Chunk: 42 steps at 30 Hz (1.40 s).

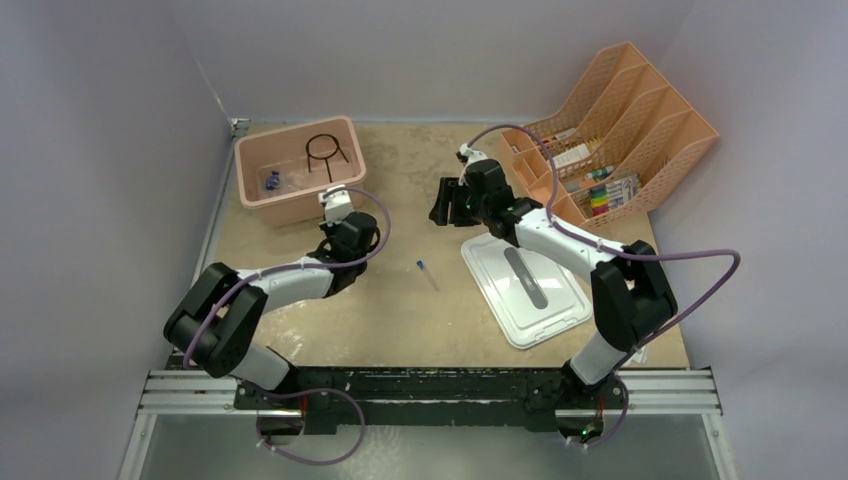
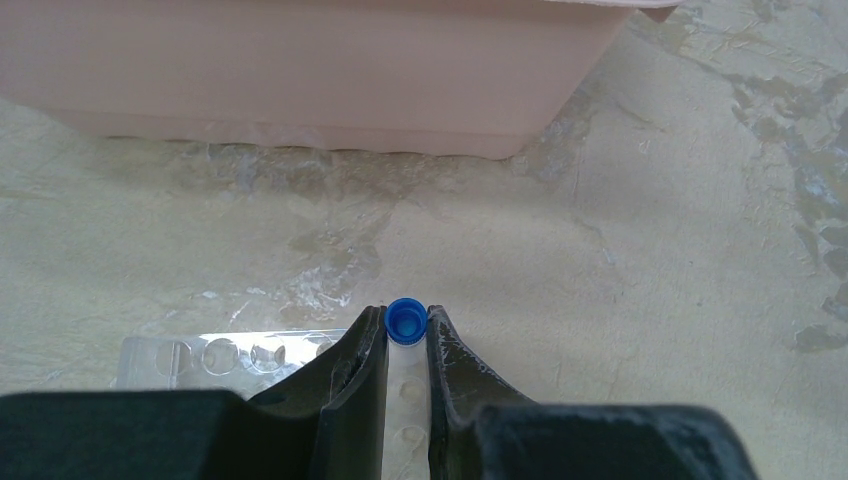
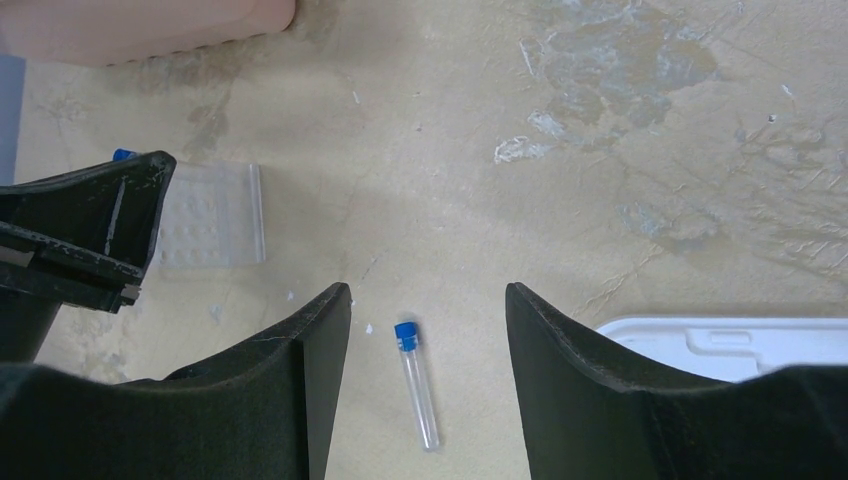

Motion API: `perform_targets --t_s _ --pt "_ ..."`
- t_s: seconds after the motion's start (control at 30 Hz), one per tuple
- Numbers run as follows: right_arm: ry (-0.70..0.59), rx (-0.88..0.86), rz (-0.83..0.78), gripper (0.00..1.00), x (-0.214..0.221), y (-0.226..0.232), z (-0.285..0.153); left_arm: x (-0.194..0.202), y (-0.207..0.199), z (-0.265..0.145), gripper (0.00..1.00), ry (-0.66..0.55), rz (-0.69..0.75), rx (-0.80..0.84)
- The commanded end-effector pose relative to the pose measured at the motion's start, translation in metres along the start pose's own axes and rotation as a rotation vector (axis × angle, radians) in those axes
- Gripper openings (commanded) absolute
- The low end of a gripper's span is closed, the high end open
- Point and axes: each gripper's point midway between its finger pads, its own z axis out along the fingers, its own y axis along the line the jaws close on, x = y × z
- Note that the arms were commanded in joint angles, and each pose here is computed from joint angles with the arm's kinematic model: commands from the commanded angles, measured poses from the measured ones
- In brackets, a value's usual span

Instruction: Organize the chemistry lab equipment

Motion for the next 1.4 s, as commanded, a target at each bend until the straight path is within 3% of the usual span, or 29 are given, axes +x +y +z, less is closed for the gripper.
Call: perform_targets --t_s 0.0,0.6,0.97,1.07,1.23,1.37 --pt "-0.059 0.000 0.021 0.60 -0.017 0.003 -0.013 -0.028 -0.011 0.004 0.05 -0.096 -0.048 0.003" --pt "-0.022 -0.002 0.012 0.60 -0.013 0.002 -0.011 0.000 -0.013 0.013 0.05 -0.075 -0.017 0.023" --pt "-0.033 0.004 0.006 0.60 -0.017 -0.001 -0.011 0.008 -0.021 0.013 0.14 -0.052 -0.042 0.068" --pt "-0.034 0.002 0.005 0.60 -0.018 -0.001 -0.012 0.004 -0.020 0.011 0.26 -0.055 -0.048 0.060" --pt "-0.039 0.003 0.003 0.60 -0.019 -0.002 -0.013 -0.032 -0.024 0.005 0.56 -0.066 -0.030 0.036" --pt "-0.040 -0.002 0.004 0.61 -0.018 -0.002 -0.012 -0.048 -0.026 -0.004 0.67 -0.067 -0.058 0.053"
